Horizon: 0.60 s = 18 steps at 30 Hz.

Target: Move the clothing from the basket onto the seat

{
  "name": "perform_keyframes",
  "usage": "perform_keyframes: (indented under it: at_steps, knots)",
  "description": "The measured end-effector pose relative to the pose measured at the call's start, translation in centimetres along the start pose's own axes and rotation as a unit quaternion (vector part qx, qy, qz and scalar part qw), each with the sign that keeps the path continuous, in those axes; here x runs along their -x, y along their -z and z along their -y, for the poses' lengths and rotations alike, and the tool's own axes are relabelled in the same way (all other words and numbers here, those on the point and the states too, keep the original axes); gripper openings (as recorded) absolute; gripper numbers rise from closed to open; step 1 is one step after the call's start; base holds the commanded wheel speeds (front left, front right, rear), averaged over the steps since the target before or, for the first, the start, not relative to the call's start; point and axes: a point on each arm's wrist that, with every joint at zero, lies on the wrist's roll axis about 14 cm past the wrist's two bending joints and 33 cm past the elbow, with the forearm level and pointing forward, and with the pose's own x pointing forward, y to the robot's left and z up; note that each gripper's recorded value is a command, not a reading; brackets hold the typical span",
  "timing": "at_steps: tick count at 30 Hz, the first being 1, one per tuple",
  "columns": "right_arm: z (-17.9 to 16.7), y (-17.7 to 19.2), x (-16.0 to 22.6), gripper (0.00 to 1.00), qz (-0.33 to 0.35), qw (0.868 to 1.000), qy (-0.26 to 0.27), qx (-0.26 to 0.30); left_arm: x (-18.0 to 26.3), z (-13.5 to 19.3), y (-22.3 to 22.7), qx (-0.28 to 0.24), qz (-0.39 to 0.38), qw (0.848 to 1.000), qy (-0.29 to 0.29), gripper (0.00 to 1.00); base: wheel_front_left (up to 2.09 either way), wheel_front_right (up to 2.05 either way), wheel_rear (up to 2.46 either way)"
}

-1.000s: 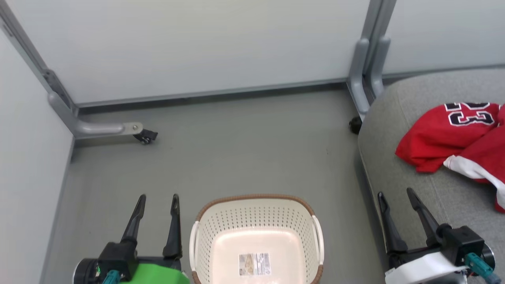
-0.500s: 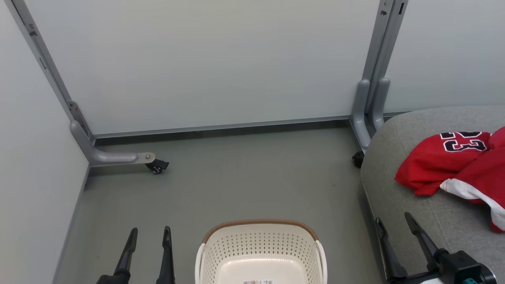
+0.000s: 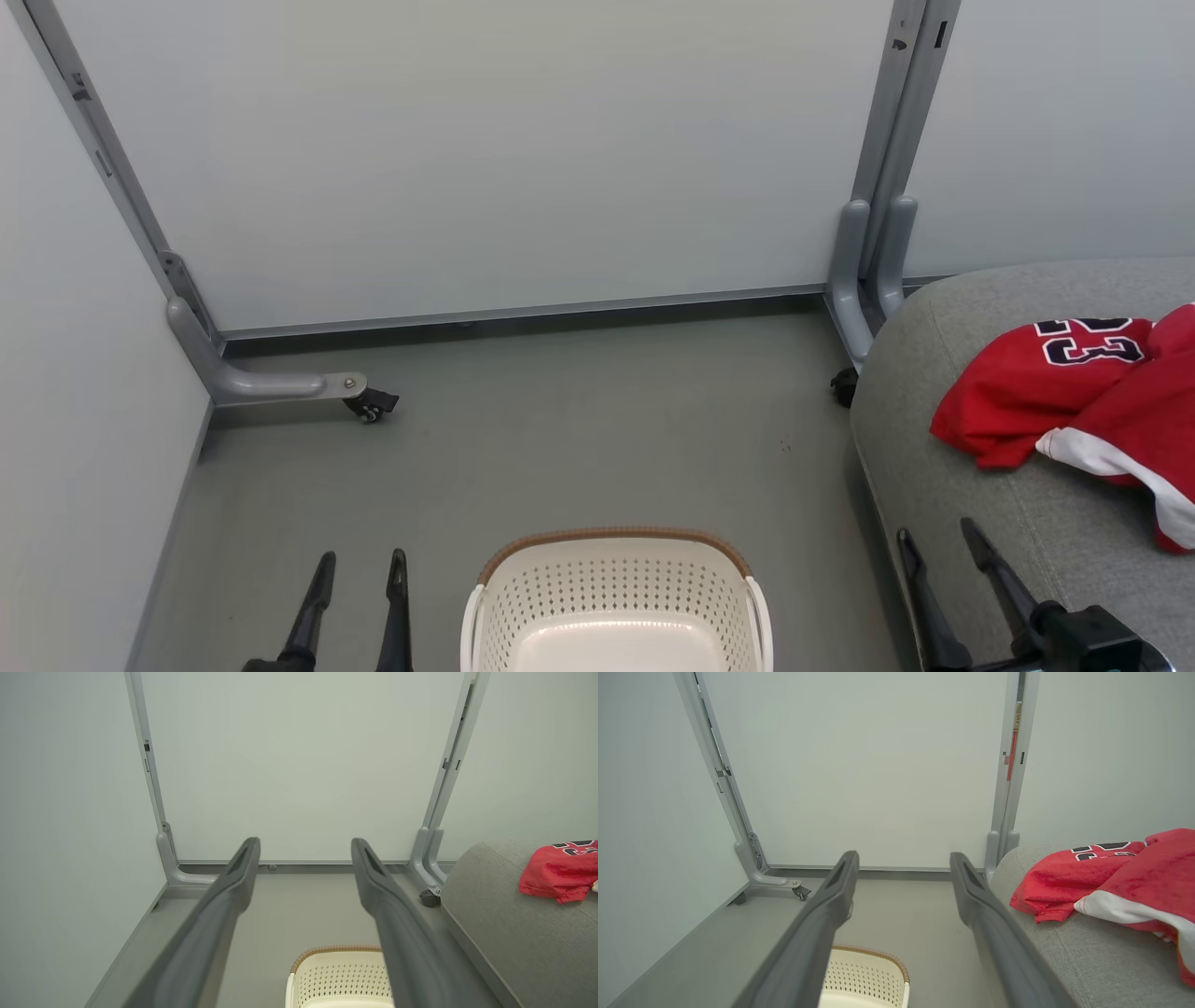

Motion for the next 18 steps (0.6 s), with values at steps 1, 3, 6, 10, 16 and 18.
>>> perform_keyframes:
  at_steps: [1,3,6,10,16,18]
  knots:
    - [0.0,0.3,0.1,0.00,-0.004,1.000,0.001,-0.001,0.1,0.0,0.3,0.000,-0.004,1.000,-0.001,0.00,0.00,0.00,0.00]
    - [0.0,1.0,0.3,0.00,-0.015,1.000,0.002,-0.004,0.3,-0.1,0.9,0.000,-0.015,1.000,-0.002,0.00,0.00,0.00,0.00]
    - [0.0,1.7,0.5,0.00,-0.028,1.000,0.005,-0.013,0.4,-0.3,1.7,0.007,-0.029,1.000,-0.006,0.00,0.00,0.00,0.00]
    - [0.4,2.2,0.5,0.00,-0.036,0.998,0.019,-0.052,0.4,-0.7,2.1,0.044,-0.039,0.998,-0.018,0.00,0.00,0.00,0.00]
    - [1.1,2.5,0.2,0.00,-0.042,0.993,0.036,-0.106,0.2,-1.4,2.7,0.099,-0.052,0.993,-0.035,0.00,0.00,0.00,0.00]
    - [1.3,2.5,-0.1,0.00,-0.040,0.991,0.041,-0.123,-0.1,-1.6,2.6,0.116,-0.053,0.991,-0.038,0.00,0.00,0.00,0.00]
